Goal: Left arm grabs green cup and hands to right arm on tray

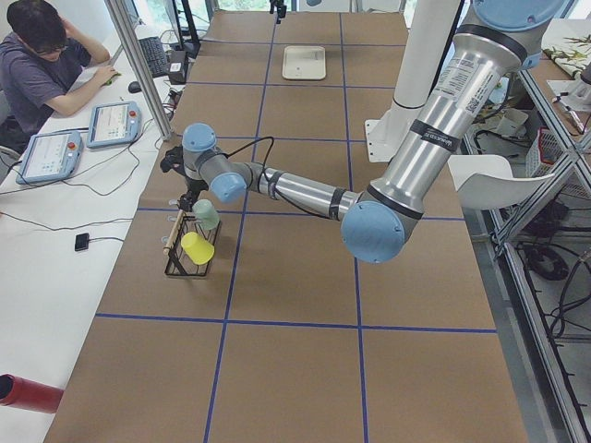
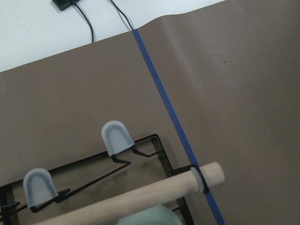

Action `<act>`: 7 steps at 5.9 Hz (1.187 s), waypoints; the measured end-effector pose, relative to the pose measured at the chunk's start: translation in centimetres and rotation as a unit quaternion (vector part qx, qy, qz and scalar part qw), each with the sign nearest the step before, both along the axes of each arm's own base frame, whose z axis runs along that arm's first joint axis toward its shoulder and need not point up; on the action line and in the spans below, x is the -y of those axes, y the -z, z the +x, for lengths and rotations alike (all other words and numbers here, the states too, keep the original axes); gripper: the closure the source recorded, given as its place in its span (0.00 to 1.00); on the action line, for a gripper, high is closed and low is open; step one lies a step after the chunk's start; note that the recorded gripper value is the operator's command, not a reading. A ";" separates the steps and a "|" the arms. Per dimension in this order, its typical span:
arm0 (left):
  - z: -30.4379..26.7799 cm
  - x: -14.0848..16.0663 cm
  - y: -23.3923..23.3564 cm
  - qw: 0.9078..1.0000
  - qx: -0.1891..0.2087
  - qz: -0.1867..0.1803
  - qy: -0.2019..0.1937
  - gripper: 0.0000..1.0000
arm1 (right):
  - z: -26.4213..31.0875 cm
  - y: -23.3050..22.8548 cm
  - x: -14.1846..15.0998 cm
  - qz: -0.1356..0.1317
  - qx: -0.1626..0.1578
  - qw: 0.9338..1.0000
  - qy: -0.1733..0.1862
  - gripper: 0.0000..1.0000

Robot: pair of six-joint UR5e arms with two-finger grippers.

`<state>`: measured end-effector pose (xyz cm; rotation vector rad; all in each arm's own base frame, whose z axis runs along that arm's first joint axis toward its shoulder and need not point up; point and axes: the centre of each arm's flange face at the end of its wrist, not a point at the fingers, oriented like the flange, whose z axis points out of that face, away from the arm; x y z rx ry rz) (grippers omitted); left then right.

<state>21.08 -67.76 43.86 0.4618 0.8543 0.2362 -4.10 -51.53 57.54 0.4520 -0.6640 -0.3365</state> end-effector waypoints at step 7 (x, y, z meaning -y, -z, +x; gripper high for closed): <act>2.1 -1.1 -1.3 1.000 0.012 -0.002 -0.014 0.06 | 0.0 -0.1 -0.1 -0.002 0.000 1.000 0.000 0.00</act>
